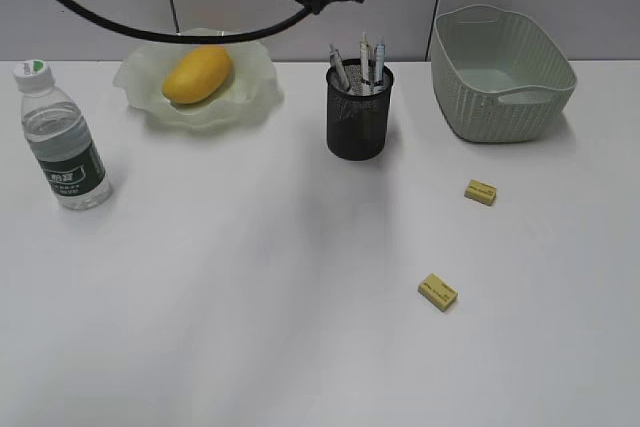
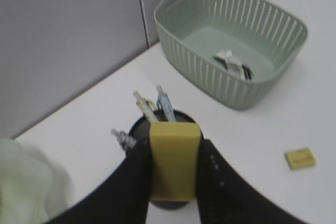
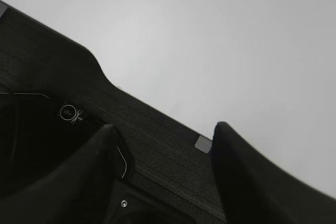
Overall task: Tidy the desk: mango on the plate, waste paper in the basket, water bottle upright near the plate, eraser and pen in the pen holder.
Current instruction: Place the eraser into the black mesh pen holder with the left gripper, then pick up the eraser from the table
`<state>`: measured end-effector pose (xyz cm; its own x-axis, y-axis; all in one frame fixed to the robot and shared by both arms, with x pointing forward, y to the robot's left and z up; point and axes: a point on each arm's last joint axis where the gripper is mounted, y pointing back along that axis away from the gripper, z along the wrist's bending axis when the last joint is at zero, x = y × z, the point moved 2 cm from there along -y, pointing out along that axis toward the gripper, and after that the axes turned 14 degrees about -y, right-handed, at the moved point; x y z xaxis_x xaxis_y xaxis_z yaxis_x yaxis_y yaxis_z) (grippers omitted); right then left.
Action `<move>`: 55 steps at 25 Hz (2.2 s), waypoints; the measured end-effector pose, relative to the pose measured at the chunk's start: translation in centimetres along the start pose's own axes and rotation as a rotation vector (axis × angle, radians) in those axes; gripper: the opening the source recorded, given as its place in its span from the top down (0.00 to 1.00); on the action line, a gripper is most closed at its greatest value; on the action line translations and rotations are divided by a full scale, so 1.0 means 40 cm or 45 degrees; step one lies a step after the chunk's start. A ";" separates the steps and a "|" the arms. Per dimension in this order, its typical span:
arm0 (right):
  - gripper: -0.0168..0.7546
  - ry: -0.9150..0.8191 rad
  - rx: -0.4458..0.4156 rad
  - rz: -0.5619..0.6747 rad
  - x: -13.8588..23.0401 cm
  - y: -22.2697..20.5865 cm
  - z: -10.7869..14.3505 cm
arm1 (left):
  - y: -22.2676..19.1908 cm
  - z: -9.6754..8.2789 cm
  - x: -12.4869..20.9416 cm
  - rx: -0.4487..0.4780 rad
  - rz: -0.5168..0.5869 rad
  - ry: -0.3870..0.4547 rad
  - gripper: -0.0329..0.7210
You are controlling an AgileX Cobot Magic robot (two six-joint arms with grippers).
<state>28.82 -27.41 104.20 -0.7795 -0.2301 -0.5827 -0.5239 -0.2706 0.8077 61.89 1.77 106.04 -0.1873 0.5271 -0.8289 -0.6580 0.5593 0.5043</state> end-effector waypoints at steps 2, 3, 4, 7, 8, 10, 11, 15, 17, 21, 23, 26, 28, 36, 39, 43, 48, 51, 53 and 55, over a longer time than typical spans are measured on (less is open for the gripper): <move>0.38 0.000 0.000 0.000 0.000 0.000 0.000 | -0.027 0.003 0.003 -0.031 -0.060 0.051 0.69; 0.38 0.000 0.000 0.000 0.000 0.000 0.000 | -0.045 0.003 0.012 -0.038 -0.069 0.073 0.69; 0.38 0.000 0.000 0.000 0.000 0.000 0.000 | -0.063 0.003 0.021 -0.049 -0.080 0.092 0.69; 0.38 0.000 0.000 0.000 0.000 0.000 0.000 | -0.111 0.000 0.053 -0.072 -0.092 0.141 0.69; 0.38 0.000 0.000 0.000 0.000 0.000 0.000 | -0.126 -0.003 0.066 -0.074 -0.084 0.148 0.69; 0.38 0.000 0.000 0.000 0.000 0.000 0.000 | -0.151 -0.008 0.090 -0.073 -0.063 0.160 0.69; 0.38 0.000 0.000 0.000 0.000 0.000 0.000 | -0.163 -0.010 0.101 -0.074 -0.056 0.174 0.69; 0.38 -0.001 0.000 0.000 0.000 0.000 0.000 | -0.197 -0.010 0.128 -0.104 -0.075 0.280 0.69; 0.38 -0.001 0.000 0.000 0.000 0.000 0.000 | -0.203 -0.008 0.132 -0.120 -0.091 0.322 0.69; 0.38 -0.001 0.000 0.000 0.000 0.000 0.000 | -0.217 -0.006 0.144 -0.141 -0.101 0.341 0.69; 0.38 -0.001 0.000 0.000 0.000 0.000 0.000 | -0.224 -0.008 0.152 -0.144 -0.096 0.344 0.69; 0.38 -0.001 0.000 0.000 0.000 0.000 0.000 | -0.235 -0.010 0.162 -0.144 -0.087 0.348 0.69; 0.38 -0.003 0.000 0.000 0.000 0.000 0.000 | -0.239 -0.009 0.161 -0.145 -0.090 0.348 0.69; 0.42 -0.002 0.001 -0.003 0.000 0.001 0.000 | -0.240 -0.005 0.150 -0.149 -0.108 0.347 0.43; 0.42 -0.002 0.001 -0.003 0.000 0.001 0.000 | -0.241 -0.005 0.151 -0.149 -0.107 0.347 0.35; 0.42 -0.002 0.001 -0.003 0.000 0.001 0.000 | -0.241 -0.005 0.151 -0.149 -0.107 0.347 0.33; 0.42 -0.002 0.001 -0.003 0.000 0.001 0.000 | -0.215 -0.009 0.129 -0.103 -0.082 0.344 0.32; 0.42 -0.002 0.001 -0.003 0.000 0.001 0.000 | -0.170 -0.017 0.096 -0.026 -0.033 0.308 0.32; 0.42 -0.002 0.001 -0.003 0.000 0.001 0.000 | -0.137 -0.028 0.085 0.045 0.037 0.266 0.32; 0.42 -0.002 0.001 -0.003 0.000 0.001 0.000 | -0.103 -0.045 0.087 0.138 0.159 0.206 0.32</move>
<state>28.80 -27.44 104.21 -0.7788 -0.2276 -0.5846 -0.5260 -0.2708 0.8062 62.66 0.15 100.65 -0.3824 0.4920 -0.7821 -0.5418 0.5663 0.6211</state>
